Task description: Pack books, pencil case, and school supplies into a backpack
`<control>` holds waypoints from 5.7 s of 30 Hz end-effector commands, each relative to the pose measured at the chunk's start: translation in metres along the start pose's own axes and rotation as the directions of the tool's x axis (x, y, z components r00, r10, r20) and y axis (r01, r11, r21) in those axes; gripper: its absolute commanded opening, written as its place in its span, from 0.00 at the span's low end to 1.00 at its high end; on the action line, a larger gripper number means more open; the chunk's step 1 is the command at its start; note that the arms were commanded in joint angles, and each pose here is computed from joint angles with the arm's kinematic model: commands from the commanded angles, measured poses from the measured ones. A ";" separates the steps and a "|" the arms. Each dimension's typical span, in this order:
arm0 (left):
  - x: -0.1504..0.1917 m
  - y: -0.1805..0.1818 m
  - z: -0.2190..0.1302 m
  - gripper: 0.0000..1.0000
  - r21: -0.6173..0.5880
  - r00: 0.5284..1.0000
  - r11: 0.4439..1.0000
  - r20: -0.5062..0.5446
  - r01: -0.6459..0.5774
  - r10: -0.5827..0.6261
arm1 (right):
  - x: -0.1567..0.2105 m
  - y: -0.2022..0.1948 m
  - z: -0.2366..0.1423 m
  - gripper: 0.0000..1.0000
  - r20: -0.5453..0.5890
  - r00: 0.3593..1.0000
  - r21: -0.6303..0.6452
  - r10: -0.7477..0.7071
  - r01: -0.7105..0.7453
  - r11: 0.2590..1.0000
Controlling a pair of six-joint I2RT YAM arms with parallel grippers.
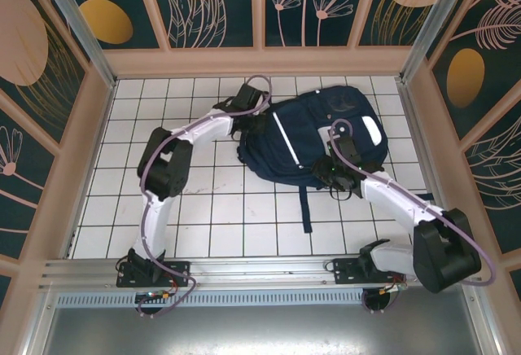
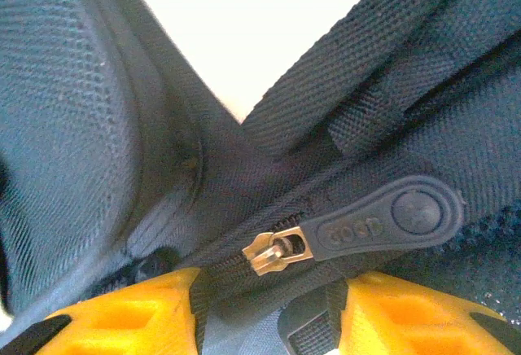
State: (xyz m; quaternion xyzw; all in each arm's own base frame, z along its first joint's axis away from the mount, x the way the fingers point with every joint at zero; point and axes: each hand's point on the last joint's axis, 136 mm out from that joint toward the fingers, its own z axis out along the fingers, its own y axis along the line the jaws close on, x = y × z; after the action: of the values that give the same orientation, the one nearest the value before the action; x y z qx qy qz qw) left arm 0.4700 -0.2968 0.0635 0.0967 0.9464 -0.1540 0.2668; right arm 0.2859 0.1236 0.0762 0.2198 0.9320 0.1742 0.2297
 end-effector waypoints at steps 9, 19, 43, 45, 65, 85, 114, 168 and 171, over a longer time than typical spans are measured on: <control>0.158 0.027 -0.053 0.00 -0.016 0.950 0.970 -0.201 0.242 -0.240 | -0.071 0.026 0.047 0.44 0.057 0.992 0.049 -0.115 0.112 0.992; 0.217 -0.092 -0.087 0.00 0.223 0.957 0.959 -0.268 0.176 -0.113 | -0.098 0.079 0.095 0.42 -0.014 0.975 -0.030 -0.222 0.221 0.975; 0.106 -0.171 -0.099 0.67 0.319 0.994 0.946 -0.101 0.059 -0.028 | -0.142 0.080 0.028 0.45 0.088 0.972 -0.081 -0.216 0.223 0.971; 0.094 -0.146 -0.111 0.71 0.291 0.994 0.952 -0.071 0.099 -0.082 | -0.128 0.079 0.018 0.45 0.083 0.976 -0.107 -0.200 0.208 0.972; 0.086 0.116 -0.114 0.74 -0.100 0.908 0.902 0.023 0.419 -0.419 | 0.081 0.122 0.012 0.42 -0.152 0.931 -0.234 -0.332 0.292 0.927; 0.099 0.096 -0.072 0.67 0.141 0.825 0.813 -0.085 0.566 -0.559 | -0.070 0.027 0.069 0.42 -0.007 0.947 0.160 -0.322 0.318 0.934; 0.090 0.019 -0.063 0.00 0.315 0.815 0.755 -0.147 0.575 -0.560 | 0.071 0.186 0.036 0.42 0.059 0.913 -0.188 -0.404 0.407 0.894; 0.102 0.073 -0.038 0.00 0.120 0.831 0.822 -0.080 0.557 -0.551 | 0.076 0.164 0.067 0.00 0.125 0.920 0.124 -0.370 0.356 0.926; 0.102 0.090 -0.041 0.00 0.095 0.813 0.807 -0.065 0.582 -0.579 | 0.075 0.147 0.061 0.00 0.121 0.922 0.152 -0.368 0.349 0.925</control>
State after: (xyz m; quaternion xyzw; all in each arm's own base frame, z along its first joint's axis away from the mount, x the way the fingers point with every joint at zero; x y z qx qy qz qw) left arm 0.3853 -0.2279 0.0380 -0.1409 0.9116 -0.3415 0.1805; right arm 0.3139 0.3250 0.0475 0.0566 0.9474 0.0824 0.3040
